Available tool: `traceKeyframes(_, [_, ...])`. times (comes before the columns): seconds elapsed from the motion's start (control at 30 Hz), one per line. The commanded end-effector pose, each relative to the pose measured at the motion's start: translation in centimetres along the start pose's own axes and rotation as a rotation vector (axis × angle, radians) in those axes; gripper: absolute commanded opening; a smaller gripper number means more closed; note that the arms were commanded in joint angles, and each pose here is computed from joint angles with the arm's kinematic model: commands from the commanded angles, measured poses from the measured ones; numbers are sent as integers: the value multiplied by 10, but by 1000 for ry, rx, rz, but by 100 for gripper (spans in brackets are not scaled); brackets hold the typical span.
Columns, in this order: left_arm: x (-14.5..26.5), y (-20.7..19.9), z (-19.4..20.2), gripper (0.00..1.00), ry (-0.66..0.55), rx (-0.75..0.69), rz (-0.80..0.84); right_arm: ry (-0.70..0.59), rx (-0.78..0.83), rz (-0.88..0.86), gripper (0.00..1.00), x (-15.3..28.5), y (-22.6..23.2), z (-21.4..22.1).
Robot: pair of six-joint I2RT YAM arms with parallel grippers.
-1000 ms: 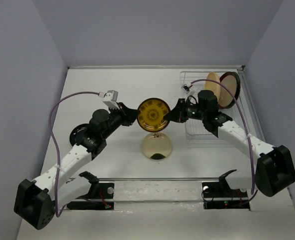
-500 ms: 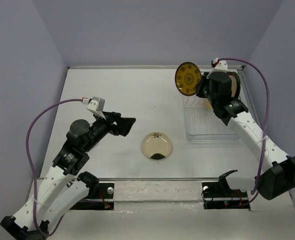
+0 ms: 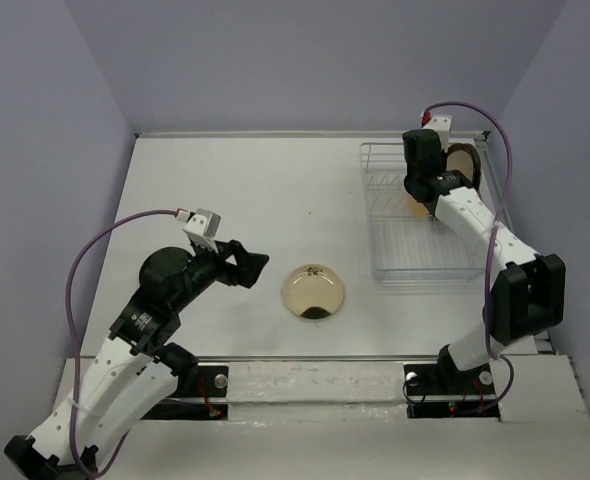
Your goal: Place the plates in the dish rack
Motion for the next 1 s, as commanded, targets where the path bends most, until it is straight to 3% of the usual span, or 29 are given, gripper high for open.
traceKeyframes(0.0, [1,-5,-5,99,-20,-26,33,-40,-25,63,7,2,-13,-24])
traceKeyframes(0.53, [-13,10,7,99,41,6,-54,85,-25,-62,9,-30,43,23])
traceKeyframes(0.67, [-26,10,30,99,160,46,-33,71,-46,-92,26,-26,45,17])
traceKeyframes(0.7, [-27,12,32,99,168,56,-49,68,-52,-112,40,-24,46,16])
traceKeyframes(0.8, [-31,18,37,99,177,97,-86,38,-76,-142,58,-12,41,7])
traceKeyframes(0.97, [-40,16,62,94,219,167,-101,-18,-136,-223,63,15,31,-5])
Point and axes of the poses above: each gripper's point midway between its finger pads, its own x axis back along the fingers, its own y axis along the line the jaws close on, z = x × y, the point moved 2 cm from there along x, back along the fingers, and after that the axes turned 12 degrees about x, right-handed, at the moved point
